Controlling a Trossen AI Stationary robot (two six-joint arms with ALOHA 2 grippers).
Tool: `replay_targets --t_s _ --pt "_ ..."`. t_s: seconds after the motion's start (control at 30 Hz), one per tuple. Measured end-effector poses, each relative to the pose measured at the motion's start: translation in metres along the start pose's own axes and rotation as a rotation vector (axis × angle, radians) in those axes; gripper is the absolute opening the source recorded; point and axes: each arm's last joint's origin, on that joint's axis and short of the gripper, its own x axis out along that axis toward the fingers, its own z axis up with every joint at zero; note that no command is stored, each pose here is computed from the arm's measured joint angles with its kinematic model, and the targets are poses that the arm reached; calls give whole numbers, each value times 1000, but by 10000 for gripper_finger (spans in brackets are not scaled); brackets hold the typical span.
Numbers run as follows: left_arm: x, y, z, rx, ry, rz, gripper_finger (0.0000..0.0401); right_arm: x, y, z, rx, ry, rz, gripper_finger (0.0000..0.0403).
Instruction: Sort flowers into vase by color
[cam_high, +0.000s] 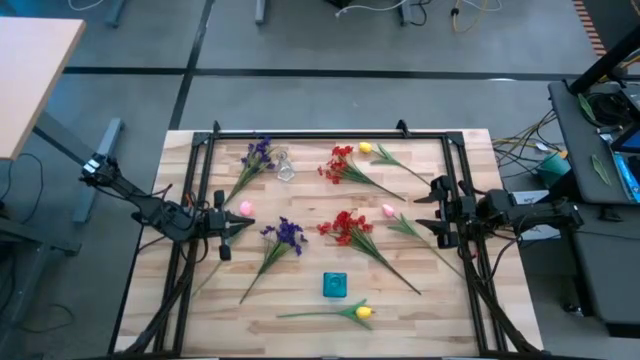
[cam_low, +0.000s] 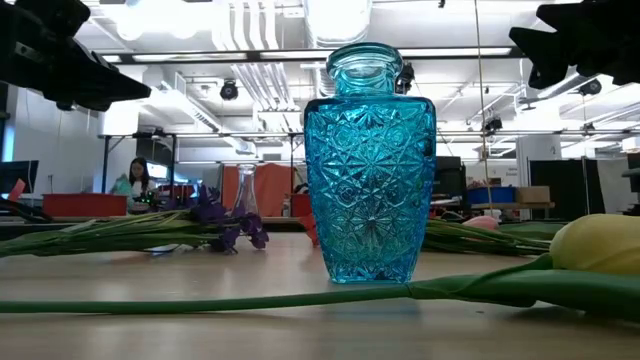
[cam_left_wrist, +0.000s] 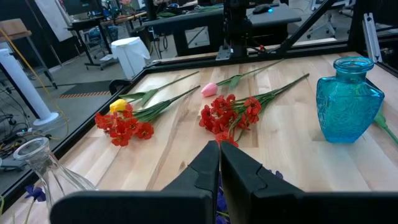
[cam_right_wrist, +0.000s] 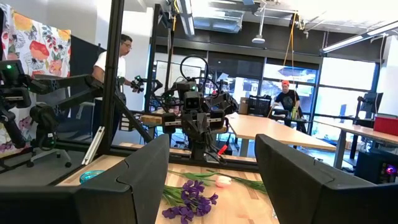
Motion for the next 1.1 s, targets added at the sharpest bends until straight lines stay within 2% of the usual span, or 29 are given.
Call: replay_targets --t_s 0.6,0.63,0.7,0.73,0.8,0.9,1.0,1.1 --pt "0 0 1 -6 -5 0 0 0 0 0 0 0 0 228" --pt "0 0 3 -38 -23 -1 0 0 0 0 0 -2 0 228" --pt "0 0 11 -189 -84 -7 0 0 0 1 8 -12 -2 228" --pt "0 0 15 -276 -117 -13 0 0 0 2 43 -20 -2 228" --pt "-1 0 23 -404 -182 -25 0 0 0 3 210 -28 0 228" --pt "-3 2 33 -485 -267 -38 0 0 -1 4 448 -41 -5 228" --pt "-5 3 40 -500 -327 -39 0 0 -2 4 536 -49 -65 228" --pt "-6 4 42 -536 -347 -44 0 0 -4 3 550 -51 -112 228"
